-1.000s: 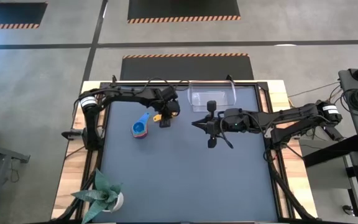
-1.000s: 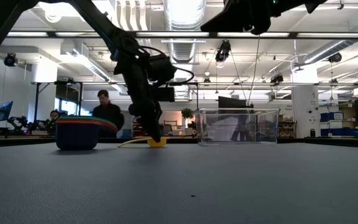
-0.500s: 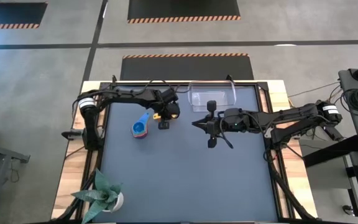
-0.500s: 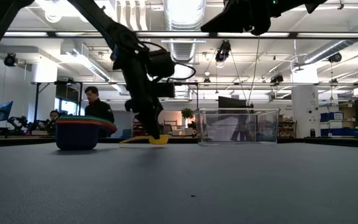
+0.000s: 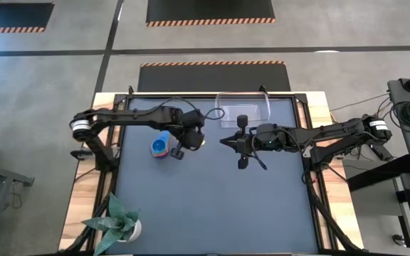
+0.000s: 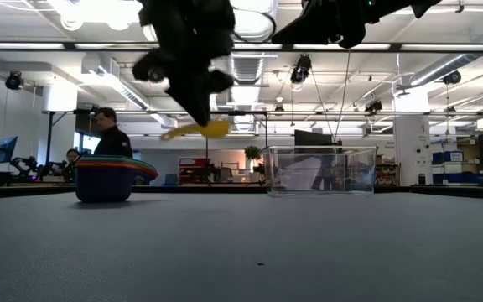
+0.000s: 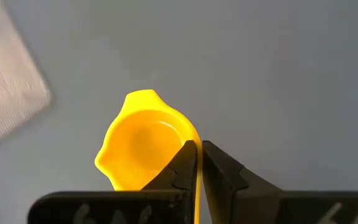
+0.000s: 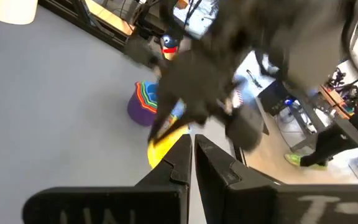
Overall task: Nest measuring cups in basket
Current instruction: Stack the yellow measuring cup on top of the blue measuring cup
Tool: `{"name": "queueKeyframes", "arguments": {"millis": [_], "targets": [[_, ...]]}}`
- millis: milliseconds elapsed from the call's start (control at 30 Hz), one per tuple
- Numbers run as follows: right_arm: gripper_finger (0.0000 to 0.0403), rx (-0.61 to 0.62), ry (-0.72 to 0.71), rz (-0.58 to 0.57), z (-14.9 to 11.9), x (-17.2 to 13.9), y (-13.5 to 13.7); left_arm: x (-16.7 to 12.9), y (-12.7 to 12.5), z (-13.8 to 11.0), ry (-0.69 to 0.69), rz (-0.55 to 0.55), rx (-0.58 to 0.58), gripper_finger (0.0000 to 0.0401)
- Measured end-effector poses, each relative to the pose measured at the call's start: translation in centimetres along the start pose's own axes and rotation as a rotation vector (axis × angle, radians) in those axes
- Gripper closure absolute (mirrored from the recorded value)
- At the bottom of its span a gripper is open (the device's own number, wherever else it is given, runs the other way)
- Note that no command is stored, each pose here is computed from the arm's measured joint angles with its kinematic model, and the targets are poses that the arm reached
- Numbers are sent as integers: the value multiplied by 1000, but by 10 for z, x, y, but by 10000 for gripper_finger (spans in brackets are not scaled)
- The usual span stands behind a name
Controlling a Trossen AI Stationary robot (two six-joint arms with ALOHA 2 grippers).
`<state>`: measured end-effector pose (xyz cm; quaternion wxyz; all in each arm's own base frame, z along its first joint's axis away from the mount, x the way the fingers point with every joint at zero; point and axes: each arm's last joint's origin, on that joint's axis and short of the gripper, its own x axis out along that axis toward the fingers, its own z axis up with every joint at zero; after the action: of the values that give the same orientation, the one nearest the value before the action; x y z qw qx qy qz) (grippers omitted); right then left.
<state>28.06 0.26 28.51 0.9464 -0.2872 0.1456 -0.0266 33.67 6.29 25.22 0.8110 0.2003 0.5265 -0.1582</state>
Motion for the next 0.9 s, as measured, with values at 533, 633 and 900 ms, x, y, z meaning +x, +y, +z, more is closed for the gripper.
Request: {"name": "queueKeyframes", "arguments": {"millis": [533, 633, 900], "targets": [[394, -2, 3, 2, 0, 0, 0, -59, -62, -36, 372, -270, 684, 401], [394, -1, 3, 2, 0, 0, 0, -54, -66, -42, 398, -304, 701, 401], [394, 2, 2, 2, 0, 0, 0, -35, -76, -63, 491, -418, 849, 401]]}}
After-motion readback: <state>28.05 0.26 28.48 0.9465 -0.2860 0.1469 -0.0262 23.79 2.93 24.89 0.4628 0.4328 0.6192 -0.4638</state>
